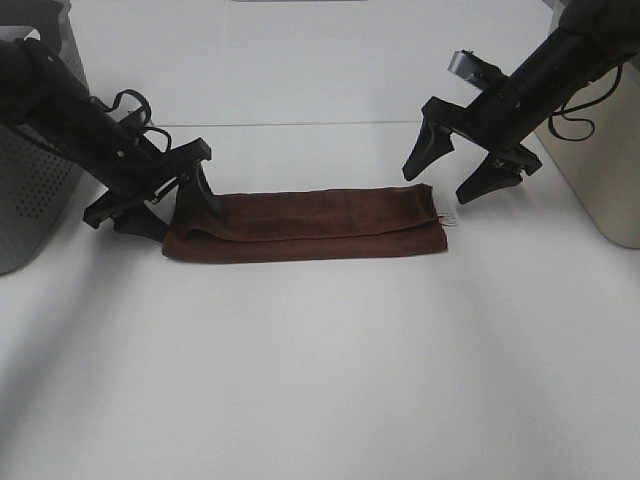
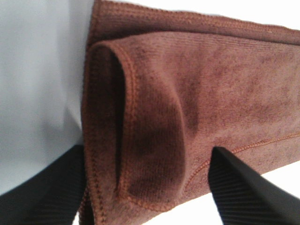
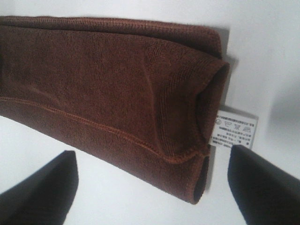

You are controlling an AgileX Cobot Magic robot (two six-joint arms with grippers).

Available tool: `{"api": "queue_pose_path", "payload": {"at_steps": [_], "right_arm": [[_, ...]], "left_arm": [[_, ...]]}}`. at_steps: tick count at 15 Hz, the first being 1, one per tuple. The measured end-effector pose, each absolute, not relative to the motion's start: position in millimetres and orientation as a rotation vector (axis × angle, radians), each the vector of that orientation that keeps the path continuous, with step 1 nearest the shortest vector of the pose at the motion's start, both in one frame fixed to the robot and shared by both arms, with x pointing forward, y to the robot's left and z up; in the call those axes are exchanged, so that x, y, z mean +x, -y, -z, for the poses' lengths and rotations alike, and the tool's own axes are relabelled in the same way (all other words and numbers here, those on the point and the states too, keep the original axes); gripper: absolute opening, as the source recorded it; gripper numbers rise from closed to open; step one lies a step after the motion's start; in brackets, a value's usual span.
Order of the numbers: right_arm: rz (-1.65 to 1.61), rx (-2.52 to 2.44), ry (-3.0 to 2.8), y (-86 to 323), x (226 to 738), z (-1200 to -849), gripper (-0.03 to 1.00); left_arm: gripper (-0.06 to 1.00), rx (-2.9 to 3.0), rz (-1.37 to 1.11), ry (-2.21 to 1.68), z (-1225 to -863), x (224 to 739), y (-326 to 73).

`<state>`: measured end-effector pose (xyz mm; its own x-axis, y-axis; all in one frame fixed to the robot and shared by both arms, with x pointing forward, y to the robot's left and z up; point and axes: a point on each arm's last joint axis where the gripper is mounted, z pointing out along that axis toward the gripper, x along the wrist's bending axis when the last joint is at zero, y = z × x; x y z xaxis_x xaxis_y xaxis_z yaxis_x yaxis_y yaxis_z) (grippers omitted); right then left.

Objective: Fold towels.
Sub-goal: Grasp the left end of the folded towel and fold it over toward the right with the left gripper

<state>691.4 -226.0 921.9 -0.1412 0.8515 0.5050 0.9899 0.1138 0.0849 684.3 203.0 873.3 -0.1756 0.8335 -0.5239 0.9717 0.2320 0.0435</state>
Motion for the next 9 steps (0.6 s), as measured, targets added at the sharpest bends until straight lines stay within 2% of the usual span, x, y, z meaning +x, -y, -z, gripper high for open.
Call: {"api": "queue_pose_path", "payload": {"at_steps": [1,4,5,6,9], "right_arm": [[0.583,-1.801,2.068,226.1,691.4,-921.9,0.82],[0.583,-1.801,2.069,226.2,691.4,-921.8,0.82],[0.583,-1.801,2.069,226.2,691.4,-921.8,0.82],[0.582,-1.801,2.069,226.2,691.3,-921.8,0.82],[0.577,-1.799,2.071,226.4,691.1,-921.7,0.82]], "left_arm": [[0.60,1.658,0.426,-2.065,-871.3,684.3,-202.6],[0.15,1.673,0.409,-2.061,-869.9,684.9,-203.4],[0.07,1.683,0.398,-2.059,-869.8,685.2,-204.1],[0.02,1.686,0.394,-2.059,-869.7,685.2,-204.3],[0.02,1.710,0.342,-2.067,-876.1,685.6,-209.3]]}}
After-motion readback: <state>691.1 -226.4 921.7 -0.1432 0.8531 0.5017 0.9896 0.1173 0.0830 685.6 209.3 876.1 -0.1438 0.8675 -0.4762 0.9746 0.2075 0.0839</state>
